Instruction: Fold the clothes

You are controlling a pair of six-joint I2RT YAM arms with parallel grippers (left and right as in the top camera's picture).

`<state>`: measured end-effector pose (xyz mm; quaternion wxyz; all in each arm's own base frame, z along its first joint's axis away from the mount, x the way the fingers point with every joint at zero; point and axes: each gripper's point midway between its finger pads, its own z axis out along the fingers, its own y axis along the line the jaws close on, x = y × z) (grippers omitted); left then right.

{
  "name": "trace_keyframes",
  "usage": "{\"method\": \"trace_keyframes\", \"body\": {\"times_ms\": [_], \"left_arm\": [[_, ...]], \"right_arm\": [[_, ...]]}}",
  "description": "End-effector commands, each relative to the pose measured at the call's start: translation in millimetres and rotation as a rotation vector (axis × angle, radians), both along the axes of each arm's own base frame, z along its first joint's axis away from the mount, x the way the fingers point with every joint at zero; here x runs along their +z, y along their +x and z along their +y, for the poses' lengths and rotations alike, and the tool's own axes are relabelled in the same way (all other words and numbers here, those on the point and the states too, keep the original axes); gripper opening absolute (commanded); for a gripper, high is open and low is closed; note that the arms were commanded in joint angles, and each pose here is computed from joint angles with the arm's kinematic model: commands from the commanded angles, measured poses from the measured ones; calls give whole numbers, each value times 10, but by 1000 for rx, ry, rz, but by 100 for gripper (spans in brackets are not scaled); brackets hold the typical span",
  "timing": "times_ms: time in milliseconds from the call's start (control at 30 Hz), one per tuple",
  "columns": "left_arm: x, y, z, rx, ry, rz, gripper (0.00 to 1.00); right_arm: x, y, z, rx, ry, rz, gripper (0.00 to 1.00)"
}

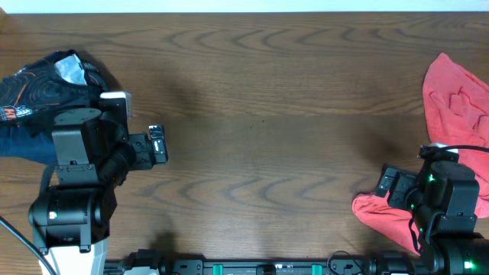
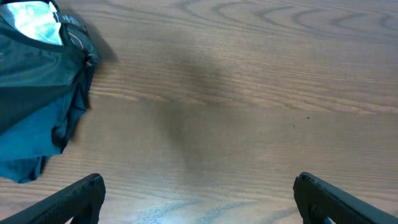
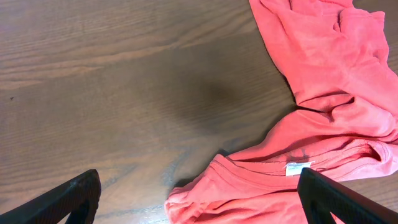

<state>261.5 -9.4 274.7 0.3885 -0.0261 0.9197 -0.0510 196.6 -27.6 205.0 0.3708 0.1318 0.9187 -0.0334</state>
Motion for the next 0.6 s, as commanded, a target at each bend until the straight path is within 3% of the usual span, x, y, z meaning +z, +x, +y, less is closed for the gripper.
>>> {"method": "trace_keyframes", "body": {"times_ms": [0,333,567], "left_arm": [[-19,1,24,21,-1,6,98],[-19,1,24,21,-1,6,98],[-19,1,24,21,-1,6,98]], "right_arm": [[28,-41,15,2,0,-24,99],[250,-265,3,13,-18,-263,99],[57,18,95,91,-46,-544,99]]}}
